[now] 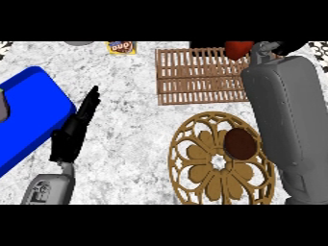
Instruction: Pick the bell pepper from the placemat and place it in the tiered shelf
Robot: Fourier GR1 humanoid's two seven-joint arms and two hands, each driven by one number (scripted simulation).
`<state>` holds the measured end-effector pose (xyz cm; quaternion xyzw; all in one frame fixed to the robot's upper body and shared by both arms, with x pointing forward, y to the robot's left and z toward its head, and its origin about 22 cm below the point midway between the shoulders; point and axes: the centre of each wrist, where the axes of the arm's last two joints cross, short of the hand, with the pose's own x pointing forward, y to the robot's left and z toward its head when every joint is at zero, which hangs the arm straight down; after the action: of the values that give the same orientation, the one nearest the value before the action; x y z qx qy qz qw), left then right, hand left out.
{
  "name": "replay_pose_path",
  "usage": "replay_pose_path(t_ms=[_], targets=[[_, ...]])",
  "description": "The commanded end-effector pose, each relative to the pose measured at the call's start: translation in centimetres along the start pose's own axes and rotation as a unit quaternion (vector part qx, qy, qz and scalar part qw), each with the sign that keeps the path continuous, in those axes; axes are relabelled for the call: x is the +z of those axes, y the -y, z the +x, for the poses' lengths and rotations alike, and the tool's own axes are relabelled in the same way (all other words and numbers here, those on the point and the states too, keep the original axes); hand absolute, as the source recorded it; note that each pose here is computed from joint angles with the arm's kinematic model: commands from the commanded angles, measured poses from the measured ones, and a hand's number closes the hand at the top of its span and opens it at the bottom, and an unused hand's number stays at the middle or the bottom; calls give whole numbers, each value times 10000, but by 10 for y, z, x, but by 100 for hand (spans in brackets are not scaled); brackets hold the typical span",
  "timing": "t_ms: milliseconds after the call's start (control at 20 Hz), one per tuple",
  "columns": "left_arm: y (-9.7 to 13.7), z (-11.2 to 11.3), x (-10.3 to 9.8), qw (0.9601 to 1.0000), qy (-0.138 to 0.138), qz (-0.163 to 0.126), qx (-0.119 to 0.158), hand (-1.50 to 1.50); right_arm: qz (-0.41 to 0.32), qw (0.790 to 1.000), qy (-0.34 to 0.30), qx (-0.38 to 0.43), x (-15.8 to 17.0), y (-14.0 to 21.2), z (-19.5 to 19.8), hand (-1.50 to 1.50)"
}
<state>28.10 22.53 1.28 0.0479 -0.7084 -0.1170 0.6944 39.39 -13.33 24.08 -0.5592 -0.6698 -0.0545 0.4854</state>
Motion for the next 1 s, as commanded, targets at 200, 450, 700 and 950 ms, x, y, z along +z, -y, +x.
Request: replay_pose_path(t_ms=[200, 450, 700, 950], targets=[[-11, 6, -1, 10000, -22, -50, 3, 0, 406, 9962, -43, -774, 1, 27, 11, -150], [3, 1, -3, 10000, 30, 76, 23, 0, 88, 9907, -256, -1337, -22, 48, 32, -150], [-12, -8, 7, 9999, -79, 69, -78, 0, -696, 9680, -676, -2314, -39, 101, 39, -150], [-4, -14, 15, 10000, -72, 40, 3, 0, -1037, 9639, -1225, -2123, -58, 161, 15, -150]])
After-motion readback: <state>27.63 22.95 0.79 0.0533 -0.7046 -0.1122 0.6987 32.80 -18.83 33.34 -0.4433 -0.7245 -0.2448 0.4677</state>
